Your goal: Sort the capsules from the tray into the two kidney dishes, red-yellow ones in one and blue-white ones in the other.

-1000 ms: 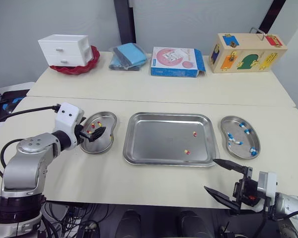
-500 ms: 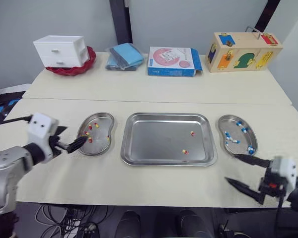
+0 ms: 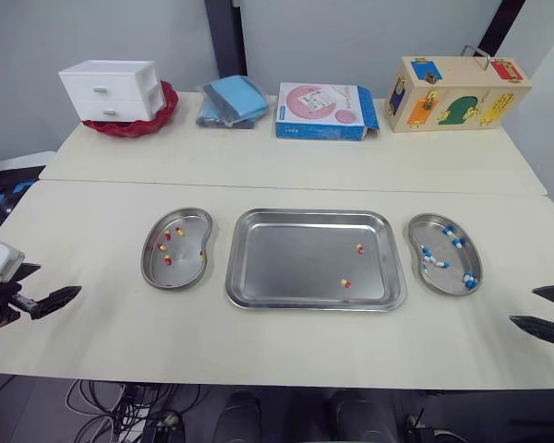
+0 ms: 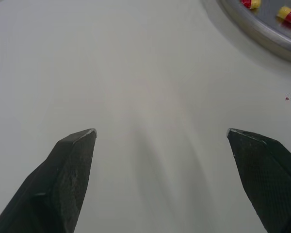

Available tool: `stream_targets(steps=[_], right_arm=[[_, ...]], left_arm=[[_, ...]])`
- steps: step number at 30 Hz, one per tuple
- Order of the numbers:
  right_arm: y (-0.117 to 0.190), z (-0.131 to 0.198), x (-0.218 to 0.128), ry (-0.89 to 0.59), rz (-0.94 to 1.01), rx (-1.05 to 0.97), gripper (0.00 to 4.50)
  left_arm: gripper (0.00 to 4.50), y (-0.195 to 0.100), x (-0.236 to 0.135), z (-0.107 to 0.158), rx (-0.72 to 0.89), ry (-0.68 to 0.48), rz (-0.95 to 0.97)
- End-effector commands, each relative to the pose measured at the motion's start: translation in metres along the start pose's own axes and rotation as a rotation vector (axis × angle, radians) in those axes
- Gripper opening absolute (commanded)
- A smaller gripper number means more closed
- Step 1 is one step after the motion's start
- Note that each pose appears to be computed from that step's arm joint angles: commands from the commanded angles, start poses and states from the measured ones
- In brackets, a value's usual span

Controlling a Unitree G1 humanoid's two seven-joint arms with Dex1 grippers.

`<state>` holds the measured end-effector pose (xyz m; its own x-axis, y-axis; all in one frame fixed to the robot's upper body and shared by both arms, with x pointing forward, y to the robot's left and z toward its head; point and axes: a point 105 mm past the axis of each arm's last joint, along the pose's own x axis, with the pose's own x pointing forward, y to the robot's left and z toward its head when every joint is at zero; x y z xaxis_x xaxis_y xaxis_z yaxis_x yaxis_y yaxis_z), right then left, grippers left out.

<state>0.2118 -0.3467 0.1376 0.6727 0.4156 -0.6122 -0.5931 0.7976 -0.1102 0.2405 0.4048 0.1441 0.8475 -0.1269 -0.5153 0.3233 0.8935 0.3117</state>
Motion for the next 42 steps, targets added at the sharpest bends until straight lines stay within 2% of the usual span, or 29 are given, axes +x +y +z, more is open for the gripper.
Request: stream_targets(steps=[1,11,16,24,29,32,36,42], right_arm=[[-0.006,0.01,-0.001,-0.023,-0.016,-0.05,4.5],[-0.003,0.009,0.003,-0.039,0.012,-0.085,4.5],[0.011,0.019,0.006,-0.162,0.023,-0.161,4.5],[0.091,0.026,0.025,-0.458,0.152,-0.207,4.5],[0.136,0.025,0.04,-0.517,0.259,-0.156,4.5],[0.149,0.025,0.047,-0.53,0.279,-0.126,4.5],[0.156,0.027,0.054,-0.567,0.274,-0.142,4.5],[0.162,0.033,0.058,-0.589,0.261,-0.138,4.5]], left_arm=[[4.46,-0.003,0.0,0.003,0.023,-0.022,-0.005],[4.46,-0.008,0.0,-0.003,0.024,-0.025,-0.002],[4.46,-0.021,0.005,0.006,0.049,-0.046,-0.052],[4.46,-0.099,0.032,0.065,0.163,-0.15,-0.345],[4.46,-0.147,0.049,0.102,0.262,-0.222,-0.531],[4.46,-0.168,0.058,0.119,0.316,-0.253,-0.627],[4.46,-0.204,0.071,0.141,0.401,-0.349,-0.76],[4.46,-0.254,0.087,0.161,0.531,-0.435,-0.955]])
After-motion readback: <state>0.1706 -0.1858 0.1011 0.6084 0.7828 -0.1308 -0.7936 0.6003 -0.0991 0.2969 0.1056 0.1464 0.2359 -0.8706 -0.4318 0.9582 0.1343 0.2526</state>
